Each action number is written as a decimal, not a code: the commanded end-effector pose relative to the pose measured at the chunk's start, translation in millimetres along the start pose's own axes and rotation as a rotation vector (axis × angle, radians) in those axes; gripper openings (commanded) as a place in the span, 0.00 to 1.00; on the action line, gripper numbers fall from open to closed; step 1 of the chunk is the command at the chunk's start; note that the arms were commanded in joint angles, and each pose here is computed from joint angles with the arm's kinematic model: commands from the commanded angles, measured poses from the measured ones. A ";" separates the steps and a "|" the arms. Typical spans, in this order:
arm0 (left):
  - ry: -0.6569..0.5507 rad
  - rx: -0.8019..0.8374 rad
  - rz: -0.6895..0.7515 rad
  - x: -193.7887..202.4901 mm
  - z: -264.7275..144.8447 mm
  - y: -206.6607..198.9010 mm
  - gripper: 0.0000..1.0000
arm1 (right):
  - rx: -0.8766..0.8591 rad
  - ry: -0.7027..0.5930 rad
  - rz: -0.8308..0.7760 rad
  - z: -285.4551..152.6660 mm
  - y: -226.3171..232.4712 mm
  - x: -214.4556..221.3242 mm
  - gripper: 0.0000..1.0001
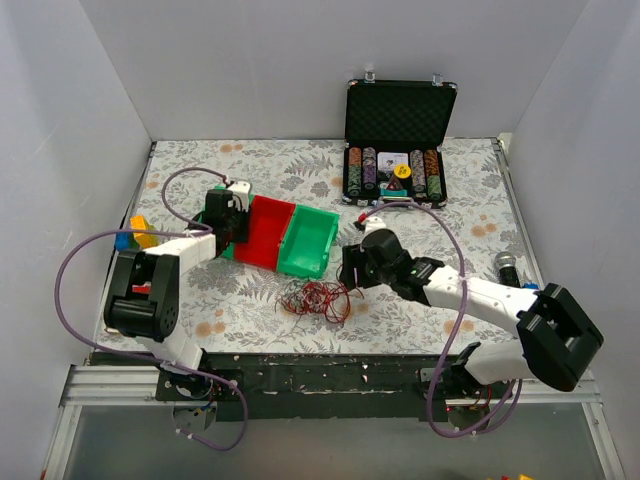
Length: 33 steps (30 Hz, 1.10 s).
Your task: Untangle the cables
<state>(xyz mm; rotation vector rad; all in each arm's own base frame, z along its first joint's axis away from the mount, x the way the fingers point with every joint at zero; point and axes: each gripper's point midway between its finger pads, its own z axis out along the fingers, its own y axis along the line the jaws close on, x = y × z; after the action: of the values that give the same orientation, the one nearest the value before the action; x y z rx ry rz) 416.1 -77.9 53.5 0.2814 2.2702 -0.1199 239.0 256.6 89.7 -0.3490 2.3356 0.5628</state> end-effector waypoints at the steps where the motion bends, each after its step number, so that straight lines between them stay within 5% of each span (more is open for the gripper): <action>1: -0.002 -0.018 -0.073 13.9 -28.0 -10.5 0.04 | -0.018 -0.012 0.002 10.8 28.8 12.5 0.68; 10: -0.002 -0.021 -0.176 26.0 -51.0 -33.0 0.09 | -0.105 0.072 0.024 10.7 70.6 54.1 0.59; 21: 0.070 0.147 -0.240 43.4 -59.6 -78.0 0.17 | 0.040 -0.152 -0.014 -34.5 53.2 -44.8 0.72; 28: 0.061 0.130 -0.259 37.5 -55.6 -80.1 0.19 | 0.169 -0.141 0.012 1.5 3.3 -72.0 0.73; 33: 0.055 0.130 -0.252 29.9 -51.5 -86.0 0.18 | 0.191 -0.097 0.016 30.3 -9.8 -73.0 0.65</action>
<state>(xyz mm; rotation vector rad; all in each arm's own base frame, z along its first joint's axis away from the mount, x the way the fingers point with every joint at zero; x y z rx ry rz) 342.7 -119.8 59.0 0.1056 2.3269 -0.2430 294.6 261.2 115.5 -0.1770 2.2916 0.3621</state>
